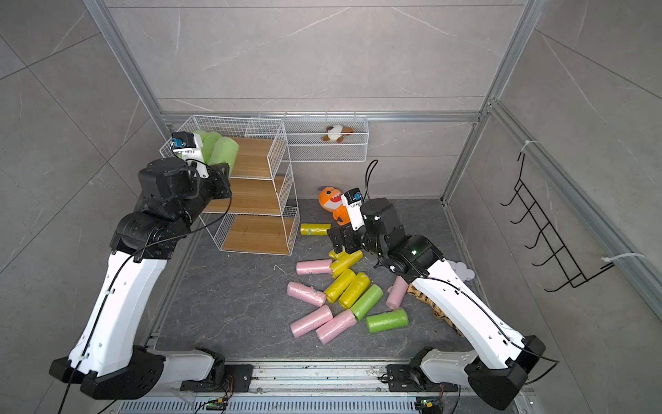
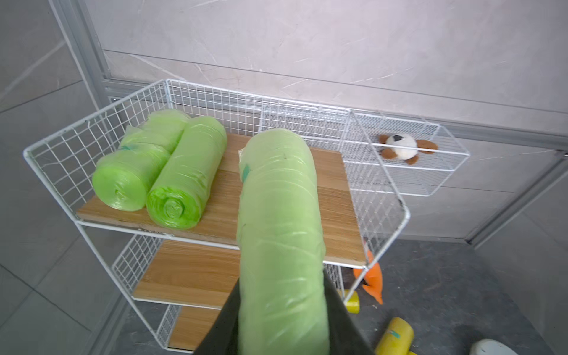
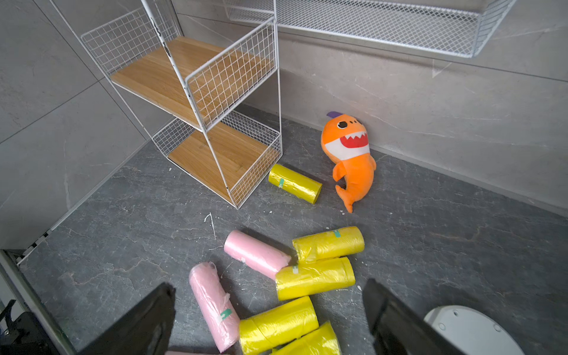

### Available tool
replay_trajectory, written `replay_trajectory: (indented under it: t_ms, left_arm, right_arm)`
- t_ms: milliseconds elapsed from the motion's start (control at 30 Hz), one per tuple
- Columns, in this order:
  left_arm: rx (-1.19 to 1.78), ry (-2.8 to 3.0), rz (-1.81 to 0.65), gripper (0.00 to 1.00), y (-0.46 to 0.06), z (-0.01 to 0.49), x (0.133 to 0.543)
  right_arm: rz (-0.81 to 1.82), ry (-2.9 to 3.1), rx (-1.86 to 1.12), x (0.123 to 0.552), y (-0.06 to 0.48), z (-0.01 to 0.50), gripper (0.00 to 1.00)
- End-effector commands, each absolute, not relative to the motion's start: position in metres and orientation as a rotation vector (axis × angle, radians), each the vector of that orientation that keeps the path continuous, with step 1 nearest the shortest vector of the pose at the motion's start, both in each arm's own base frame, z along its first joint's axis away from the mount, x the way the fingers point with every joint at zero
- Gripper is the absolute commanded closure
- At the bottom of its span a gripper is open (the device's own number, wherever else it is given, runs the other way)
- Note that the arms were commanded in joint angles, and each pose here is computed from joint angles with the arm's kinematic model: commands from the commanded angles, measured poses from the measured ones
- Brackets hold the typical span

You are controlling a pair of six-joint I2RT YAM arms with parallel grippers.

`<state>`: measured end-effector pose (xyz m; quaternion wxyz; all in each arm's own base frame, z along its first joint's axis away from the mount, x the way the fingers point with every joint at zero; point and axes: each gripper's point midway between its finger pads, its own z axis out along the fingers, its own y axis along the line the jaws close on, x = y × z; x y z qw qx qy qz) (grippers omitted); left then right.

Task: Sort the rolls of trash bags by color and place them on the shelf
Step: Place the roll of trash bags on the shelf.

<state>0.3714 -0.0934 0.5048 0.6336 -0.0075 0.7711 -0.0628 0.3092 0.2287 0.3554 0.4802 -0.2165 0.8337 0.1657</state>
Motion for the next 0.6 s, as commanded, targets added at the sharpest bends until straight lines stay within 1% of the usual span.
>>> replay_trajectory:
  t_ms: [0, 133, 267, 400, 500, 567]
  left_arm:
    - [0.044, 1.69, -0.091, 0.91, -0.093, 0.532, 0.384]
    - [0.08, 1.688, -0.004, 0.87, -0.093, 0.529, 0.412]
    - [0.071, 1.726, 0.106, 0.87, -0.08, 0.519, 0.44]
    - [0.071, 1.738, 0.185, 0.86, -0.069, 0.512, 0.458]
    - [0.072, 1.747, 0.208, 0.82, -0.062, 0.507, 0.468]
    - [0.069, 1.752, 0.234, 0.78, -0.056, 0.504, 0.471]
  right_arm:
    - [0.385, 2.036, -0.531, 0.305, 0.225, 0.354, 0.01]
    - [0.383, 2.042, -0.527, 0.304, 0.223, 0.352, 0.01]
    - [0.389, 2.049, -0.522, 0.303, 0.223, 0.35, 0.01]
    - [0.383, 2.052, -0.514, 0.303, 0.221, 0.347, 0.01]
    - [0.384, 2.059, -0.51, 0.302, 0.22, 0.345, 0.01]
    - [0.385, 2.061, -0.504, 0.302, 0.22, 0.343, 0.01]
